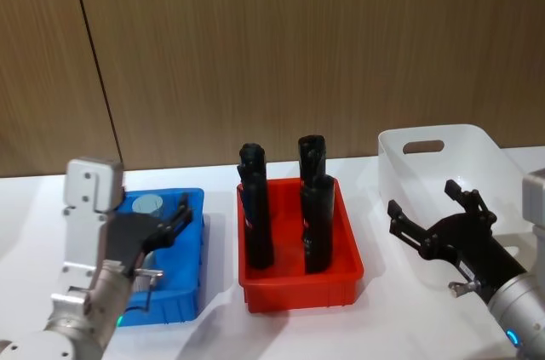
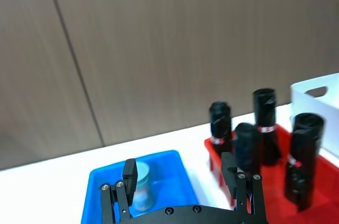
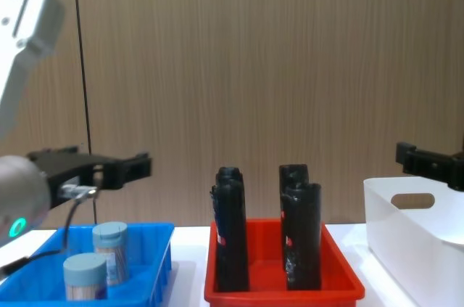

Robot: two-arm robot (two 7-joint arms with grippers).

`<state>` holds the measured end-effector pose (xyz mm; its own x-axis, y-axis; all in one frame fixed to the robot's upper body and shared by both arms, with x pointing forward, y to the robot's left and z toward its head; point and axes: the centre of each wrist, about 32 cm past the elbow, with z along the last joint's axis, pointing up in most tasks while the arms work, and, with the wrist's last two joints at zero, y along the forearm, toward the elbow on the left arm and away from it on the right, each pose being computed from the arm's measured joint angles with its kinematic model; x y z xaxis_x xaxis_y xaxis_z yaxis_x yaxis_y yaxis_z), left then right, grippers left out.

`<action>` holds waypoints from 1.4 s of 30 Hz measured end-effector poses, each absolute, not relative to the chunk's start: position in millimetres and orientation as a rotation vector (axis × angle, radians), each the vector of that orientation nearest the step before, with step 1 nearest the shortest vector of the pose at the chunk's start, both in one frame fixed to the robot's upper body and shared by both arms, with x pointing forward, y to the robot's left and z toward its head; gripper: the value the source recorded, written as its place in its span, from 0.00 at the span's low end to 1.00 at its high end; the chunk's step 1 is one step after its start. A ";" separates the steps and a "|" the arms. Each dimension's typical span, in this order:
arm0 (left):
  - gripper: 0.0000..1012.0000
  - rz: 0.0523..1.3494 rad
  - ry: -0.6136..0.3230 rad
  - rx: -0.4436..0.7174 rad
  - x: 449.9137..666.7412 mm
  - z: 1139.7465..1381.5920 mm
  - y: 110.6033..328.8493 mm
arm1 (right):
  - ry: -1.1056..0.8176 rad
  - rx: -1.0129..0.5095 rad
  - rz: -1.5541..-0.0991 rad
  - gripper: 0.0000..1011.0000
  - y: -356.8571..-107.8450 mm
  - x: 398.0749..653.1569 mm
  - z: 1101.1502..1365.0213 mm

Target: Pick the cotton swabs from the blue box and place them into the white box.

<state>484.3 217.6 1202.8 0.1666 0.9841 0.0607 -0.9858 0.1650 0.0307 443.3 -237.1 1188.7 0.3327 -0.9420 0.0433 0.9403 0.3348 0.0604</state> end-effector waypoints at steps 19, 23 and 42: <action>0.99 1.448 0.141 0.115 506.9 1186.8 254.5 | -0.075 0.026 -1.229 0.99 -237.1 443.3 1188.7; 0.99 1.441 0.170 0.133 514.0 1183.2 259.1 | -0.075 0.026 -1.230 0.99 -237.1 443.3 1188.7; 0.99 1.393 0.273 0.223 542.7 1169.1 271.2 | -0.075 0.026 -1.230 0.99 -237.1 443.3 1188.7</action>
<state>542.7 271.2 1169.1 0.1547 0.9863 -0.0579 -0.9352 0.1651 0.3133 443.3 -237.1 1188.7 0.3326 -0.9421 0.0433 0.9404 0.3347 0.0604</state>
